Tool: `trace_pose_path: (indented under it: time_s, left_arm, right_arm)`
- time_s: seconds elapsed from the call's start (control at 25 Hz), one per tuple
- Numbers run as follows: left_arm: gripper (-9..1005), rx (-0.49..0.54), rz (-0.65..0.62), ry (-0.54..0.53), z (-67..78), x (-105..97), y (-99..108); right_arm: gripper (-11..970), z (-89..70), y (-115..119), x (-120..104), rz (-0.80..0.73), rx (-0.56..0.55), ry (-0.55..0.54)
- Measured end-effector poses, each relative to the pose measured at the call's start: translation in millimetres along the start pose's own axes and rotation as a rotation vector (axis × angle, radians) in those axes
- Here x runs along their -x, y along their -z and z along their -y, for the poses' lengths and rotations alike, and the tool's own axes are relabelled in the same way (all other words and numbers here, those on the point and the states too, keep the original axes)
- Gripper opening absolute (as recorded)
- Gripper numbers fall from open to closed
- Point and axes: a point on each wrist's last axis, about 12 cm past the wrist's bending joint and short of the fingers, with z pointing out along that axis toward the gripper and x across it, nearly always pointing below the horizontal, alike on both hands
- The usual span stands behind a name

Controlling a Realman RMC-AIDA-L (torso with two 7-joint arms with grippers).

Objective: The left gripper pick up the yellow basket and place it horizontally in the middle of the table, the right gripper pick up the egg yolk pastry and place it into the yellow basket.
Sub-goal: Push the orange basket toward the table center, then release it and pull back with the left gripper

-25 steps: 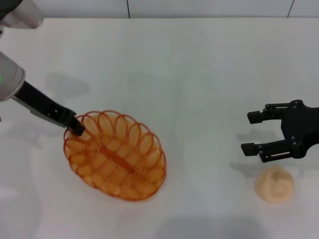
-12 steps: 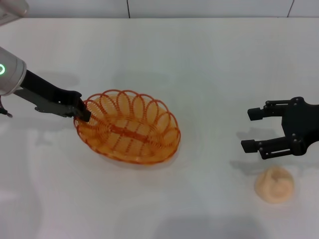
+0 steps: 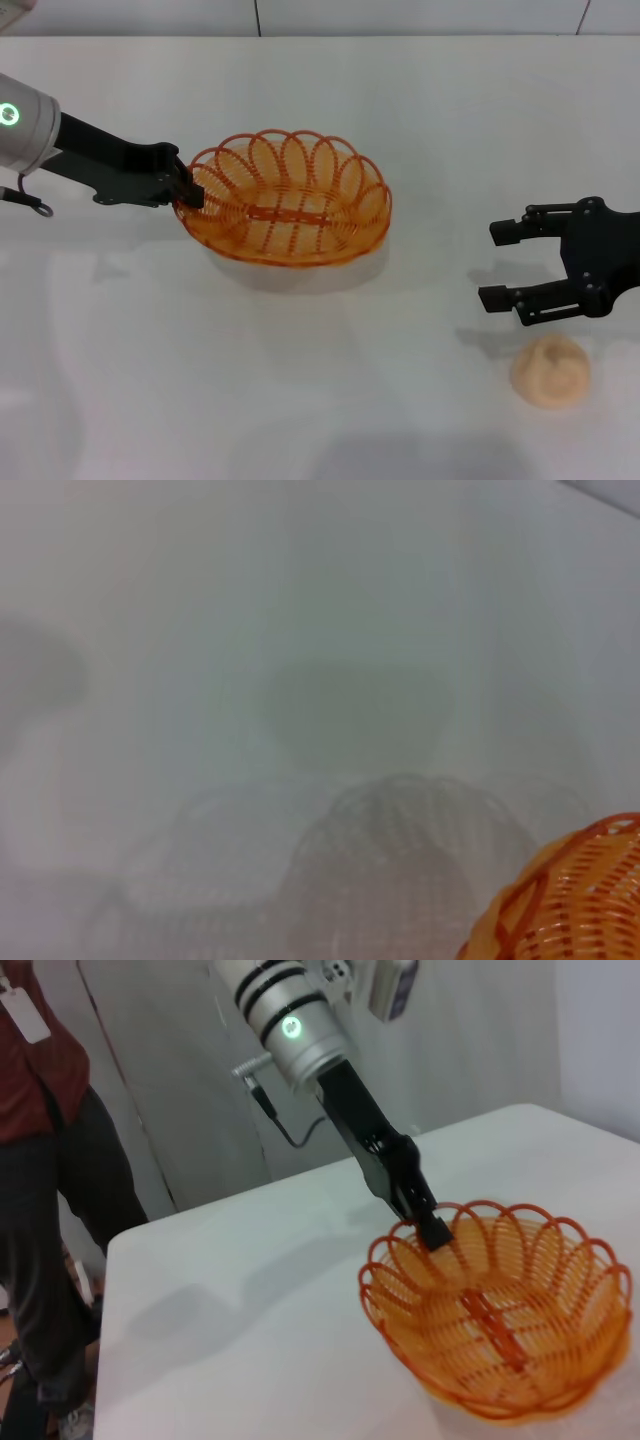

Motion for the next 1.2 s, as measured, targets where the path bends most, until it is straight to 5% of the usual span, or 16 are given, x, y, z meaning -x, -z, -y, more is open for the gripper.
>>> trace_pose_path:
  time_s: [0.76, 1.2]
  left_arm:
    - [79, -0.027, -0.046, 0.033, 15.5, 1, -48]
    - [78, -0.028, -0.05, 0.036, 21.3, -1, -58]
  right_arm:
    - [816, -5.2, 1, 3, 0.01, 0.044, 0.013]
    - [816, -6.8, 1, 3, 0.007, 0.058, 0.015]
